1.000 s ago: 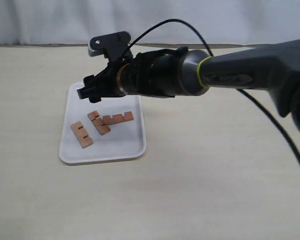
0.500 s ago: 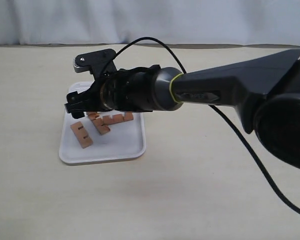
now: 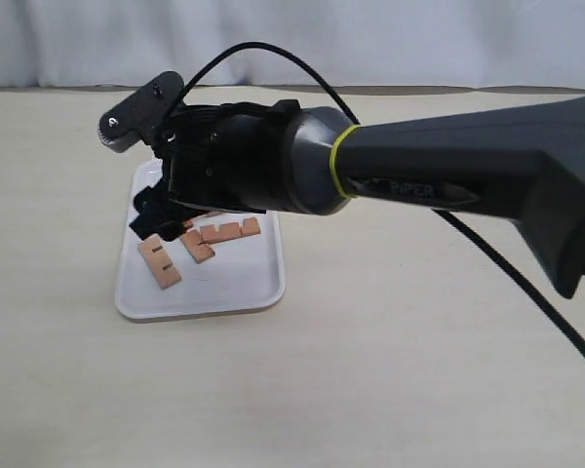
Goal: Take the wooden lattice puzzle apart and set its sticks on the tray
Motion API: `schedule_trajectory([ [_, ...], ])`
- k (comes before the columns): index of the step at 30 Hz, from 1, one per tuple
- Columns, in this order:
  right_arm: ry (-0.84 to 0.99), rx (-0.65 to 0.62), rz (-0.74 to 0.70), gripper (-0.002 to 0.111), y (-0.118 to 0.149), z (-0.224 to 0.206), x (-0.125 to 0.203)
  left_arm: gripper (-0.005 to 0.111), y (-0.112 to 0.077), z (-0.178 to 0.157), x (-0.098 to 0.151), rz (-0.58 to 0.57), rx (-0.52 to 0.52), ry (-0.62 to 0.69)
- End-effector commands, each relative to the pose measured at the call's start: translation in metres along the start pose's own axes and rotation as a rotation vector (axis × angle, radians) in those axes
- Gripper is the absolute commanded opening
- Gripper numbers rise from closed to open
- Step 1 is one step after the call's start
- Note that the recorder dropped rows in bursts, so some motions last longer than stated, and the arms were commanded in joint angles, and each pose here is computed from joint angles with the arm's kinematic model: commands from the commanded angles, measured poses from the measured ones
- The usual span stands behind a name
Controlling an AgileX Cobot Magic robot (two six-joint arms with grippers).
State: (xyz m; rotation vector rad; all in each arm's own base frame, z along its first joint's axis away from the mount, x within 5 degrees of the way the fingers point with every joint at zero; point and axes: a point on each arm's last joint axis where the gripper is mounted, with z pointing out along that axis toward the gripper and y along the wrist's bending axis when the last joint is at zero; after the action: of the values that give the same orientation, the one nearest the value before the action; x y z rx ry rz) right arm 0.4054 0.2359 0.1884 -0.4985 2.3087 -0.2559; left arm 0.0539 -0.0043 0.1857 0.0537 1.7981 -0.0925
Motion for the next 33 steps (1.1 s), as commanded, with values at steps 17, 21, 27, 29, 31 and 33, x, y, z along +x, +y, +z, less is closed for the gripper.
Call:
schedule_trajectory([
  [17,0.506,-0.187,0.268,0.004,-0.169,-0.064,0.057,0.0,0.0,0.0,0.0,-0.003,0.002,-0.007],
  [21,0.427,-0.088,0.453,0.004,-0.224,-0.107,0.102,0.0,0.0,0.0,0.0,-0.003,0.002,-0.007],
  [27,0.031,0.138,0.539,0.004,-0.241,-0.194,0.163,0.0,0.0,0.0,0.0,-0.003,0.002,-0.007],
  [29,-0.137,0.195,0.561,0.004,-0.234,-0.222,0.174,0.0,0.0,0.0,0.0,-0.003,0.002,-0.007],
  [31,-0.245,0.224,0.566,0.004,-0.229,-0.244,0.179,0.0,0.0,0.0,0.0,-0.003,0.002,-0.007],
  [33,-0.326,0.246,0.561,0.004,-0.224,-0.266,0.182,0.0,0.0,0.0,0.0,-0.003,0.002,-0.007],
])
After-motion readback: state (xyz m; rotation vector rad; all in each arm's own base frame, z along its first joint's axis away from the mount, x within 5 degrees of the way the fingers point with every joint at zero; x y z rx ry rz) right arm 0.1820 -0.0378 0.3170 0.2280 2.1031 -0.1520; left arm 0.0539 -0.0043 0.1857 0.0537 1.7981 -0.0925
